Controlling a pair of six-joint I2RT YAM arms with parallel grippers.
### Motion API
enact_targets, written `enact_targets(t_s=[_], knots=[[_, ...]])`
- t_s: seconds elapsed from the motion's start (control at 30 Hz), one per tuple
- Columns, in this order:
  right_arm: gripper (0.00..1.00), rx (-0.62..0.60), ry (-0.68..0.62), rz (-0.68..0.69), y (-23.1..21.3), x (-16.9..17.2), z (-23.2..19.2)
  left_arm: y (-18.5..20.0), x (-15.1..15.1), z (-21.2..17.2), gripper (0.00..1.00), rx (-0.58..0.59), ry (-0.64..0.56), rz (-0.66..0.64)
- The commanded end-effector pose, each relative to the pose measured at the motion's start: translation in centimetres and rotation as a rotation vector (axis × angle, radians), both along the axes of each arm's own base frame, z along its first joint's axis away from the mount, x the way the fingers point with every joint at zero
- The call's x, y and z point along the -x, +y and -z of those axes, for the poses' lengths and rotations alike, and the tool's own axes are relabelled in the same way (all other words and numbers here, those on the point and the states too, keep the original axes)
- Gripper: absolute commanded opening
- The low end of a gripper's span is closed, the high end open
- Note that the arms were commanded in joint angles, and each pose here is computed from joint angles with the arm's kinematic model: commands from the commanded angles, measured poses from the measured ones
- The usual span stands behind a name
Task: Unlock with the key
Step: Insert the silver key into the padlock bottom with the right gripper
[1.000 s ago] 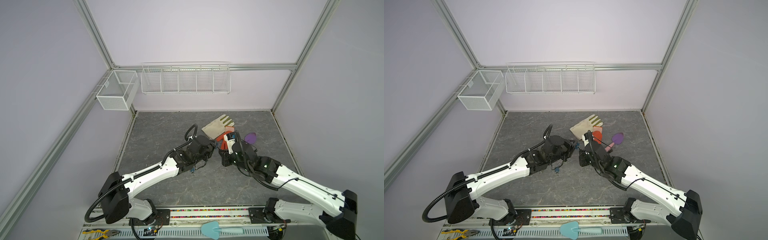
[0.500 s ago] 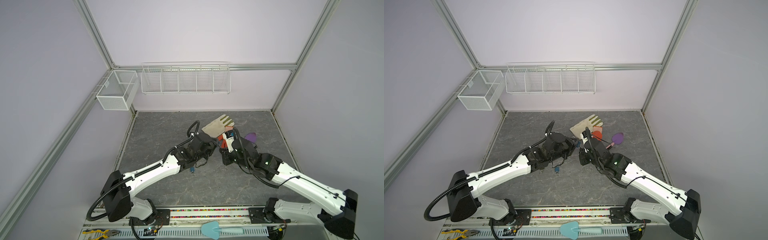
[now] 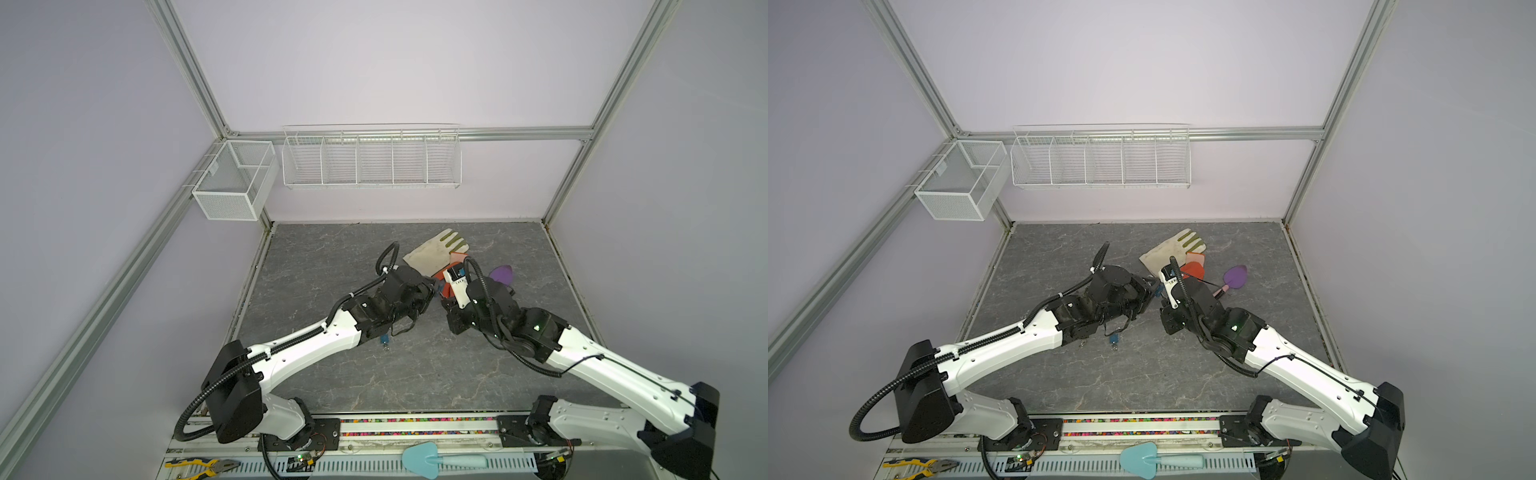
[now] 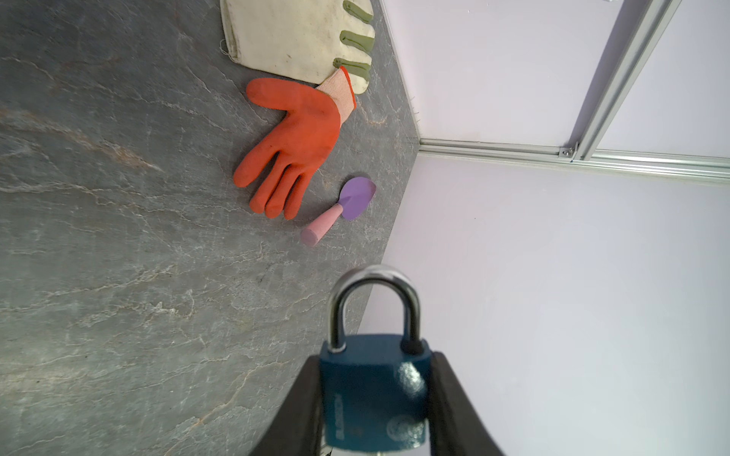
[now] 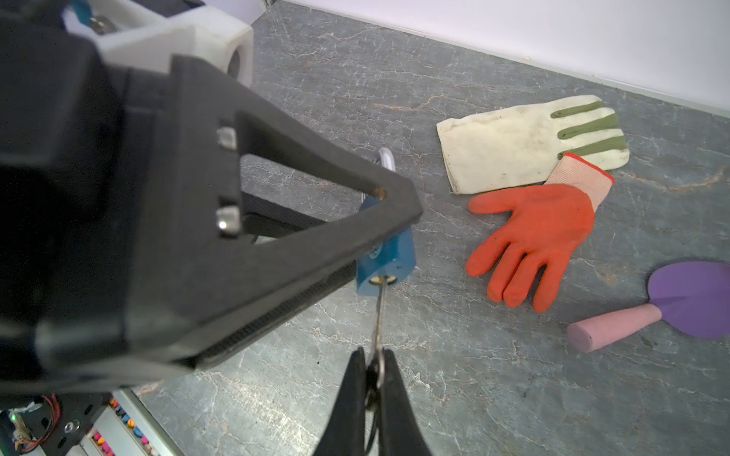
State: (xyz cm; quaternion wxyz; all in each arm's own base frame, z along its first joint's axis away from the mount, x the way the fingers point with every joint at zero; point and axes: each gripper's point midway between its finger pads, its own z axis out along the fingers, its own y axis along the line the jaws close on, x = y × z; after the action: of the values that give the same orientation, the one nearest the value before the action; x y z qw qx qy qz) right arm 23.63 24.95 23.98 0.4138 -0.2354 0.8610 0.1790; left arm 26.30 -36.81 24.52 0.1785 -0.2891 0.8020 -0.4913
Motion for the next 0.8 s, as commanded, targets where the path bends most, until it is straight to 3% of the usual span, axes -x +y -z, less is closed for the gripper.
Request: enact_targets(t_s=[0.0, 0.13, 0.3, 0.37, 0.43, 0.6, 0.77], knots=[[0.06, -0.086, -0.126, -0.134, 2.1, 0.4, -2.9, -2.6, 2.8, -4.7, 0.0, 0.133, -0.049, 0.161], [0.06, -0.028, -0.158, -0.116, 1.0, -0.1, -2.8, -2.5, 3.4, -5.1, 0.0, 0.083, -0.093, 0.209], [0.06, -0.086, -0.181, -0.12, 1.3, 0.0, -3.8, -2.2, 3.8, -4.7, 0.0, 0.035, -0.122, 0.215], [0.06, -0.086, -0.138, -0.051, 0.8, -0.8, -3.4, -2.1, 4.0, -4.7, 0.0, 0.028, -0.133, 0.2], [0.07, -0.129, -0.086, -0.066, 1.7, -0.3, -3.2, -2.0, 4.1, -5.0, 0.0, 0.012, -0.156, 0.184], [0.06, -0.267, -0.057, 0.054, 1.8, -0.8, -3.5, -2.1, 3.9, -5.6, 0.0, 0.055, -0.169, 0.141], [0.06, -0.312, -0.158, 0.02, 2.5, -0.5, -4.8, -2.2, 3.9, -6.4, 0.0, 0.129, -0.159, 0.118]])
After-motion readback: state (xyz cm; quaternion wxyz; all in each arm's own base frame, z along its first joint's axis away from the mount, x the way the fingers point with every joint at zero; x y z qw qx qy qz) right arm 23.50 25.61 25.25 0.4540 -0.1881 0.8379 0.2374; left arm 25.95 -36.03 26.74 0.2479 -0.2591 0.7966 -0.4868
